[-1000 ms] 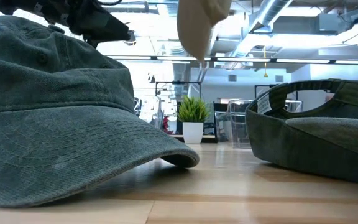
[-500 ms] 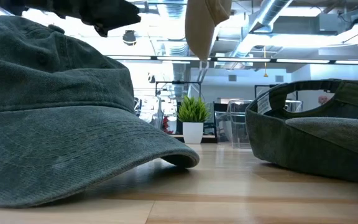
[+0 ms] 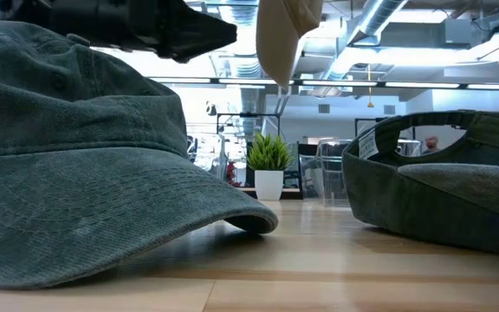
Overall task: Pick & Place hat
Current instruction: Put the top brown cap into the right transparent bin
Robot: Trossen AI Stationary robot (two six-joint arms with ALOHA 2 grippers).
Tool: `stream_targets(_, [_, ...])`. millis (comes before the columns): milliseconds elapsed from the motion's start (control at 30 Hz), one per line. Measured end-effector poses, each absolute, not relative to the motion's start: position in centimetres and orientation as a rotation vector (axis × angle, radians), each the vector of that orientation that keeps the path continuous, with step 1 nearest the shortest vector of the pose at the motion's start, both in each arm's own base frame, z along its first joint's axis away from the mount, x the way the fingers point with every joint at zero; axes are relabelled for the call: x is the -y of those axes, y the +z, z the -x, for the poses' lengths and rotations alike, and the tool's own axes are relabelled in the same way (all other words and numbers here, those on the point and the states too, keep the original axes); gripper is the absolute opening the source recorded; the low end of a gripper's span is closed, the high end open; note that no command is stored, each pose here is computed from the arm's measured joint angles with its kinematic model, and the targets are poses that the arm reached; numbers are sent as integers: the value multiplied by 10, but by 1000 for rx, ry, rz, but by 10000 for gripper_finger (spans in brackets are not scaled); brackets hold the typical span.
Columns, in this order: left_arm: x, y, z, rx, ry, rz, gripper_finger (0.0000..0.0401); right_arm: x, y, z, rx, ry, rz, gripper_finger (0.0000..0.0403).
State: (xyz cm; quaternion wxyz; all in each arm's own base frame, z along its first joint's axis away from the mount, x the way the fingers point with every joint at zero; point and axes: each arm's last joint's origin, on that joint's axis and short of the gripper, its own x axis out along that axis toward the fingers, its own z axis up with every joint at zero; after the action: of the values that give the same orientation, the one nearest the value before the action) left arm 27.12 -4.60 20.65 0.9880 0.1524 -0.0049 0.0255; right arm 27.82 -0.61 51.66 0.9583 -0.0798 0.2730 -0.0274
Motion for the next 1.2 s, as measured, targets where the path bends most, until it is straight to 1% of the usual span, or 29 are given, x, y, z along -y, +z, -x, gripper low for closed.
stream_targets(200, [43,199,-292,-25,70,-313,155,7,517,-278,-554,-78,160,1])
stream_targets(367, [41,202,-304,-16,84,-310,155,7,517,-278,-554,-82,153,1])
stream_targets(633, [37,213,-310,21,106,-302,155,7,517,-278,-554,-82,152,1])
stream_targets(933, [31,213,-311,20,125,-291,153,5,517,-278,-553,-73,154,1])
stream_targets(1067, [31,213,-311,20,125,-291,136,5,517,-278,-553,-73,154,1])
stream_targets(1200, [31,213,-311,19,124,-291,103,5,517,-278,-553,-73,154,1])
